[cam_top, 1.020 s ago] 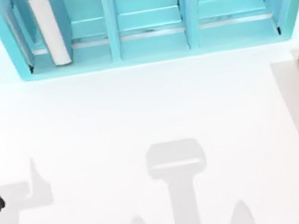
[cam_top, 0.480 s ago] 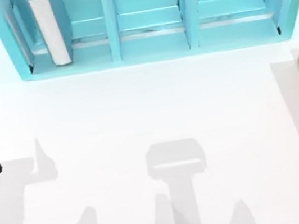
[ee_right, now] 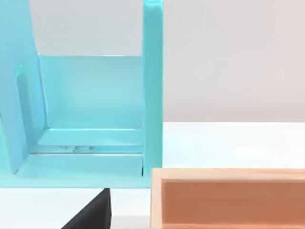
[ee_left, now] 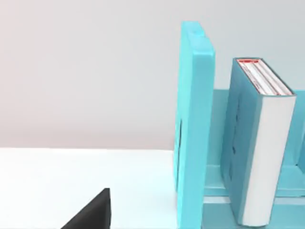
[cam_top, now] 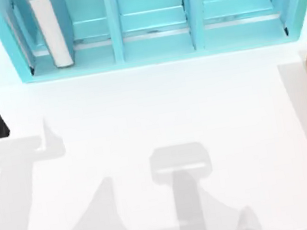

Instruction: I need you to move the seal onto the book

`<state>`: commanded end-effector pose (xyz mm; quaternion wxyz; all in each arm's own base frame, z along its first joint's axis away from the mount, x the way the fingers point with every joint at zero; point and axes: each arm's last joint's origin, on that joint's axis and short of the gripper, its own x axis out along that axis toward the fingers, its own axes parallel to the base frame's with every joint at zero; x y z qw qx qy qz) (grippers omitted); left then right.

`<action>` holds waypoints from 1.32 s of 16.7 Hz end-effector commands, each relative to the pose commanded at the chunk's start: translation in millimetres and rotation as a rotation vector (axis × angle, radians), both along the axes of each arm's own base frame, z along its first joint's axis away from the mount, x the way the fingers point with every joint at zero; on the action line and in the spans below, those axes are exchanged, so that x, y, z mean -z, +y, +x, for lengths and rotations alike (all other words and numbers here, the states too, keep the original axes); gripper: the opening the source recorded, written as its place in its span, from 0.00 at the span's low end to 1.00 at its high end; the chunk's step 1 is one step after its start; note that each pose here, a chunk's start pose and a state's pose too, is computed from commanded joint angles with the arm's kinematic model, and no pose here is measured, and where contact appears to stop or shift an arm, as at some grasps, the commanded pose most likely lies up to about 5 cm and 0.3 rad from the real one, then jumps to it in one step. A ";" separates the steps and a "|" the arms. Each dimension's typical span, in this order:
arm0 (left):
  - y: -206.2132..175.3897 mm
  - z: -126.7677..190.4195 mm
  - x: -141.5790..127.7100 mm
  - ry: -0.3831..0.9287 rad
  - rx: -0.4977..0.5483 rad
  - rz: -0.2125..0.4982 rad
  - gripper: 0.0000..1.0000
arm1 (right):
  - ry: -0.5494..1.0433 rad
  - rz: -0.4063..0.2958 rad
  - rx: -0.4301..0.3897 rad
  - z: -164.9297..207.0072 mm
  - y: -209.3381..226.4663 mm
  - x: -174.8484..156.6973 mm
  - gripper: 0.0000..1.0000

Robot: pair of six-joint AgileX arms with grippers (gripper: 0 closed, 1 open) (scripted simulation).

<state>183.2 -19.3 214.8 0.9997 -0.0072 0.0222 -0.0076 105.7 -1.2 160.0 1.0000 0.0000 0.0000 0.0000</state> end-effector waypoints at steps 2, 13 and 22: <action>-3.8 13.3 -1.8 0.001 0.001 0.000 1.00 | 0.000 0.000 0.000 0.0 0.0 0.0 1.00; -32.3 90.4 18.1 0.019 0.007 0.008 1.00 | 0.000 0.000 0.000 0.0 0.0 0.0 1.00; -64.1 143.7 73.1 0.042 0.021 0.016 1.00 | 0.000 0.000 0.000 0.0 0.0 0.0 1.00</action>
